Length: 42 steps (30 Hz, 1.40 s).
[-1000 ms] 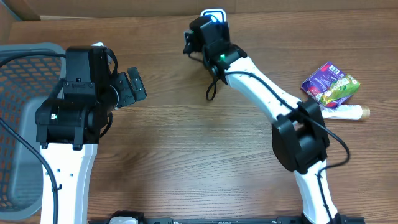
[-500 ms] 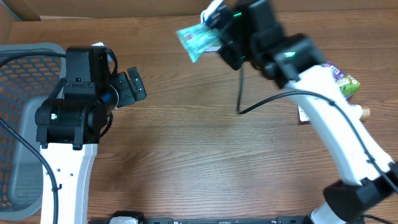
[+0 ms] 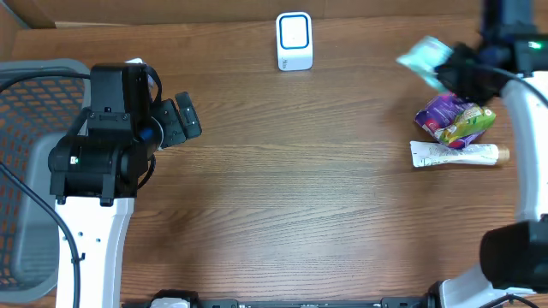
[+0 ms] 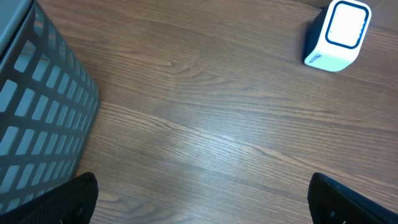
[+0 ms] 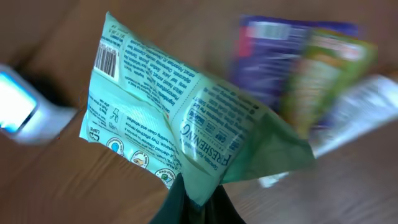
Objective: Scan the item barcode
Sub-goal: 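Carry the packet to the right front and release it on the table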
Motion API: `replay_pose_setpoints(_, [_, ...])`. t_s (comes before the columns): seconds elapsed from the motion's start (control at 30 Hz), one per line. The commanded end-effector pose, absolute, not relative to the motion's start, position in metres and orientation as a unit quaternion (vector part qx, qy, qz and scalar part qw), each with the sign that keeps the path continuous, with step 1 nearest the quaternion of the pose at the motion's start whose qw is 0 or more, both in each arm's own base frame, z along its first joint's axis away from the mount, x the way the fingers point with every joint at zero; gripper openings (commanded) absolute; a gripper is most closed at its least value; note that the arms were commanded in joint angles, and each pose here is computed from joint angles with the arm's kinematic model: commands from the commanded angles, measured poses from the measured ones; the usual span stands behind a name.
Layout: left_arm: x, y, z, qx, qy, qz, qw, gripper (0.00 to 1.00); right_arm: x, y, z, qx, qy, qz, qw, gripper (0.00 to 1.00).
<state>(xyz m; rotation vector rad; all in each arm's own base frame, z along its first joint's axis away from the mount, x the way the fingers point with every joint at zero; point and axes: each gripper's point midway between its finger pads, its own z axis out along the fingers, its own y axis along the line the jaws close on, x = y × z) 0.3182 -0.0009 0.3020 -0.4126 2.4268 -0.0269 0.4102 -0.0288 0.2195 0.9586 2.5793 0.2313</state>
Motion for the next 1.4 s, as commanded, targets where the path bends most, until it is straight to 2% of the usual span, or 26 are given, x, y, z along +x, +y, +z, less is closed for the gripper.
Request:
replay_pose_setpoints(0.0, [0.319, 0.002, 0.304, -0.165, 0.927, -0.006, 0.336, 0.99, 0.391, -0.079, 0.174, 0.479, 0.864, 0.054, 0.149, 0.04])
replay_pose_setpoints(0.13, [0.319, 0.002, 0.304, -0.165, 0.927, -0.006, 0.336, 1.0, 0.37, -0.108, 0.127, 0.529, 0.839, 0.044, 0.117, 0.04])
replay_pose_setpoints(0.27, [0.319, 0.002, 0.304, -0.165, 0.927, -0.006, 0.336, 1.0, 0.351, -0.12, 0.107, 0.553, 0.827, 0.045, 0.088, 0.04])
replay_pose_setpoints(0.43, [0.319, 0.002, 0.304, -0.165, 0.927, -0.006, 0.336, 1.0, 0.356, -0.113, 0.123, 0.506, 0.851, 0.099, 0.095, 0.19])
replay_pose_setpoints(0.47, [0.319, 0.002, 0.304, -0.165, 0.927, -0.006, 0.336, 0.99, 0.36, -0.109, 0.133, 0.486, 0.86, 0.114, 0.107, 0.27])
replay_pose_setpoints(0.5, [0.319, 0.002, 0.304, -0.165, 0.927, -0.006, 0.336, 1.0, 0.362, -0.108, 0.14, 0.477, 0.863, 0.119, 0.117, 0.39])
replay_pose_setpoints(0.57, [0.319, 0.002, 0.304, -0.165, 0.927, -0.006, 0.336, 1.0, 0.364, -0.108, 0.16, 0.468, 0.864, 0.123, 0.139, 0.68])
replay_pose_setpoints(0.6, [0.319, 0.002, 0.304, -0.165, 0.927, -0.006, 0.336, 1.0, 0.364, -0.108, 0.172, 0.465, 0.863, 0.124, 0.153, 0.95])
replay_pose_setpoints(0.63, [0.319, 0.002, 0.304, -0.165, 0.927, -0.006, 0.336, 0.99, 0.363, -0.108, 0.182, 0.462, 0.863, 0.125, 0.164, 1.0])
replay_pose_setpoints(0.77, [0.319, 0.002, 0.304, -0.165, 0.927, -0.006, 0.336, 1.0, 0.356, -0.102, 0.231, 0.438, 0.862, 0.135, 0.218, 1.0])
replay_pose_setpoints(0.87, [0.319, 0.002, 0.304, -0.165, 0.927, -0.006, 0.336, 1.0, 0.343, -0.079, 0.28, 0.362, 0.875, 0.169, 0.273, 1.0])
replay_pose_setpoints(1.0, [0.319, 0.002, 0.304, -0.165, 0.927, -0.006, 0.336, 1.0, 0.321, -0.055, 0.322, 0.266, 0.885, 0.186, 0.333, 1.0])
replay_pose_setpoints(1.17, [0.319, 0.002, 0.304, -0.165, 0.927, -0.006, 0.336, 1.0, 0.28, -0.029, 0.364, 0.188, 0.879, 0.184, 0.398, 1.0])
replay_pose_setpoints(1.37, [0.319, 0.002, 0.304, -0.165, 0.927, -0.006, 0.336, 1.0, 0.23, -0.008, 0.39, 0.172, 0.863, 0.179, 0.44, 1.0])
